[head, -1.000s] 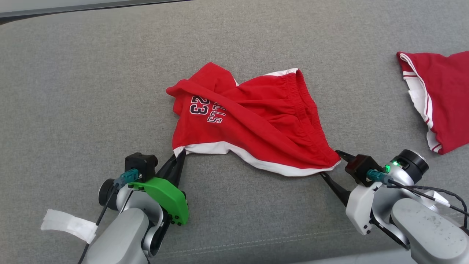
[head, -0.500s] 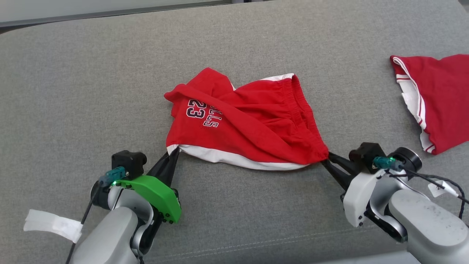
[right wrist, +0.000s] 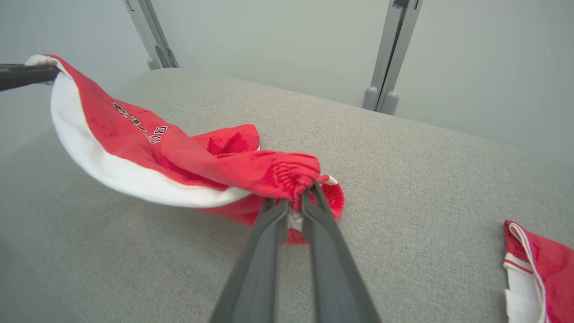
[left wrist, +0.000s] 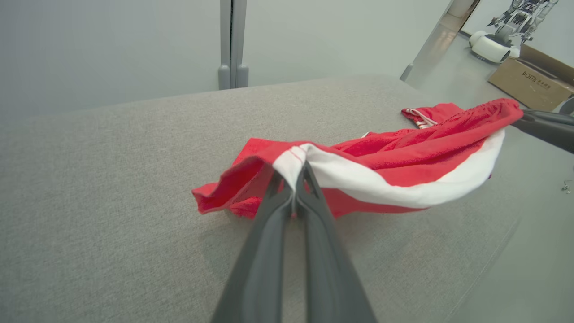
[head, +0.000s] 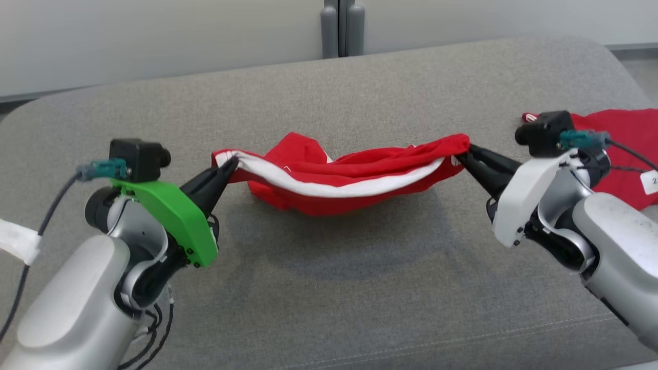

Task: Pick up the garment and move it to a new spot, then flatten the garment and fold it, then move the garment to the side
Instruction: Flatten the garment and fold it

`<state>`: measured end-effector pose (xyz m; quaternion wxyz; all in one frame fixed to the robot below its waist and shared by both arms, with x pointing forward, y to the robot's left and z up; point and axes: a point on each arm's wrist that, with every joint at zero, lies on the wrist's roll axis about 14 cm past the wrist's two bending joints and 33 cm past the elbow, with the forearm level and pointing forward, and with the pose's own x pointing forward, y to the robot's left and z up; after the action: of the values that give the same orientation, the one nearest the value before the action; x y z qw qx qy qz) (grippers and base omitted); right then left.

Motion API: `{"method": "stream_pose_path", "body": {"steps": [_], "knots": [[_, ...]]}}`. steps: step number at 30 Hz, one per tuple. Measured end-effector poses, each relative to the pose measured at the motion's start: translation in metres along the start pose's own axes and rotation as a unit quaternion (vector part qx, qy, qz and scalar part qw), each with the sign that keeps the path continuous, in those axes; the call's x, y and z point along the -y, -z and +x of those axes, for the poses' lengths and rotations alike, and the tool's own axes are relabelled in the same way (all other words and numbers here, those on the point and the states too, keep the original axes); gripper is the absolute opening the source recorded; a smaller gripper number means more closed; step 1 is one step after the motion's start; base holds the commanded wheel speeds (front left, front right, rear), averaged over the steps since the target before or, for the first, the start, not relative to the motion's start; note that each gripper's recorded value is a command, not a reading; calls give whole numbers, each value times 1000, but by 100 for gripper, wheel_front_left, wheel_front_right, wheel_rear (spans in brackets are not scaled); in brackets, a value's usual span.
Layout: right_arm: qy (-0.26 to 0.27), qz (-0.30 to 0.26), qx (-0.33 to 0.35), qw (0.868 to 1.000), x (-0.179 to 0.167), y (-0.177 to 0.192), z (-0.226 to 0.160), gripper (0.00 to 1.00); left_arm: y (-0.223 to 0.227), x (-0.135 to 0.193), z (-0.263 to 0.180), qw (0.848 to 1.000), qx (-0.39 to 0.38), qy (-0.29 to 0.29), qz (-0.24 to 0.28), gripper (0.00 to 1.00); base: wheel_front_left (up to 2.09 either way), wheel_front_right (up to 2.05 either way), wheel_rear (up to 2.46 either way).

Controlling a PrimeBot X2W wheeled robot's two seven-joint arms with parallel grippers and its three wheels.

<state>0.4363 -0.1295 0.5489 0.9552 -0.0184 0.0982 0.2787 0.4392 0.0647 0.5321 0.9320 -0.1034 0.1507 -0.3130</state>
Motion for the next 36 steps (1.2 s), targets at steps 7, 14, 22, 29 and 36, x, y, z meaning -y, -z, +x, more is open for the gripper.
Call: {"method": "stream_pose_path", "body": {"steps": [7,14,22,29,36], "knots": [[9,-43,65,997,1,-85,-13,0,-82,28,-20,998,34,22,38,0,0,0,0],[23,-80,111,990,4,-153,-20,0,-143,35,-35,996,67,7,56,0,0,0,0],[55,-96,141,984,26,-192,22,0,-204,0,-9,986,142,-66,58,0,0,0,0],[98,-117,248,957,57,-253,54,0,-273,-14,11,951,277,-97,101,0,0,0,0],[109,-103,250,956,78,-221,118,0,-267,-54,47,935,321,-108,106,0,0,0,0]]}}
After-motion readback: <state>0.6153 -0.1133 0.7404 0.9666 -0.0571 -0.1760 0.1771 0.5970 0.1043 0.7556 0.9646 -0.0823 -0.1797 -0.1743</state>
